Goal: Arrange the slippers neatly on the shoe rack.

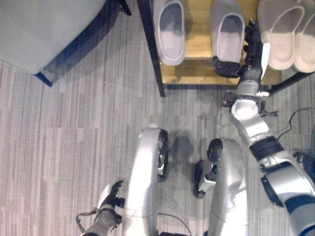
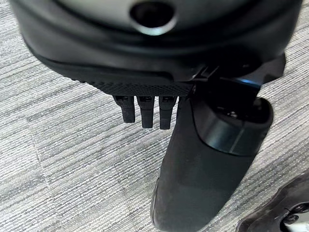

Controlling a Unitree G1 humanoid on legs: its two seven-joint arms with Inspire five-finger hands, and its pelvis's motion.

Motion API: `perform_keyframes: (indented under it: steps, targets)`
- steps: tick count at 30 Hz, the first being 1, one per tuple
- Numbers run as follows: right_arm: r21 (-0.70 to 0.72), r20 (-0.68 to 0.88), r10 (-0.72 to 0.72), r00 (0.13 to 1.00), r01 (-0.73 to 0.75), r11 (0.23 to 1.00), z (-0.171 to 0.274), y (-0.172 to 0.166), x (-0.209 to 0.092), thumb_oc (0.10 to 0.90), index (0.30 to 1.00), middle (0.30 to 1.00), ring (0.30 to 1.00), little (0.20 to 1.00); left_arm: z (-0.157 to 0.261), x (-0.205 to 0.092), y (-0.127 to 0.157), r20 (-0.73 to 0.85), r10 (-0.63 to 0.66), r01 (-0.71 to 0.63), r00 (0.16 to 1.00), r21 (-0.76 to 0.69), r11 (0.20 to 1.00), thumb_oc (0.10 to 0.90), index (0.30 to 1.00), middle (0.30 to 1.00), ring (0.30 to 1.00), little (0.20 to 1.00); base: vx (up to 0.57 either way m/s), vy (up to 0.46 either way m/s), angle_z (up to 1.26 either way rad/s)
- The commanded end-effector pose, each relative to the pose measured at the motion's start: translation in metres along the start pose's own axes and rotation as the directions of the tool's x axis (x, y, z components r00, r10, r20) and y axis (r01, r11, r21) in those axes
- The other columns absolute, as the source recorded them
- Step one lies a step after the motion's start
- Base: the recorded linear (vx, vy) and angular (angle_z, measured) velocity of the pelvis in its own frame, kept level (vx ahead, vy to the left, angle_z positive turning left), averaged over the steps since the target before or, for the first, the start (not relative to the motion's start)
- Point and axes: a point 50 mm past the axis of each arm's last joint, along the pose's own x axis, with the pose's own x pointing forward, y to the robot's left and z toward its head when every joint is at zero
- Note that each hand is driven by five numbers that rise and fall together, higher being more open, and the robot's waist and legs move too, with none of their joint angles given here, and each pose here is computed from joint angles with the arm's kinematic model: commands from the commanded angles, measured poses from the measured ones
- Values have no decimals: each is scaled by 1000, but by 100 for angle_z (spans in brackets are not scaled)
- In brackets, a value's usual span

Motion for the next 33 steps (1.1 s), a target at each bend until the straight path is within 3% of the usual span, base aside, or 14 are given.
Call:
perform_keyframes:
  steps: [1,33]
  targets:
    - [133,367,20,930,-73,988,97,19,14,800,900,900,900,900,-33,-20,-21,-76,-50,56,996,92,994,800,900,900,900,900,0,0,0]
    - [140,442,83,893,-160,977,127,60,4,800,900,900,900,900,-33,-19,-18,-69,-36,45,997,134,990,800,900,900,900,900,0,0,0]
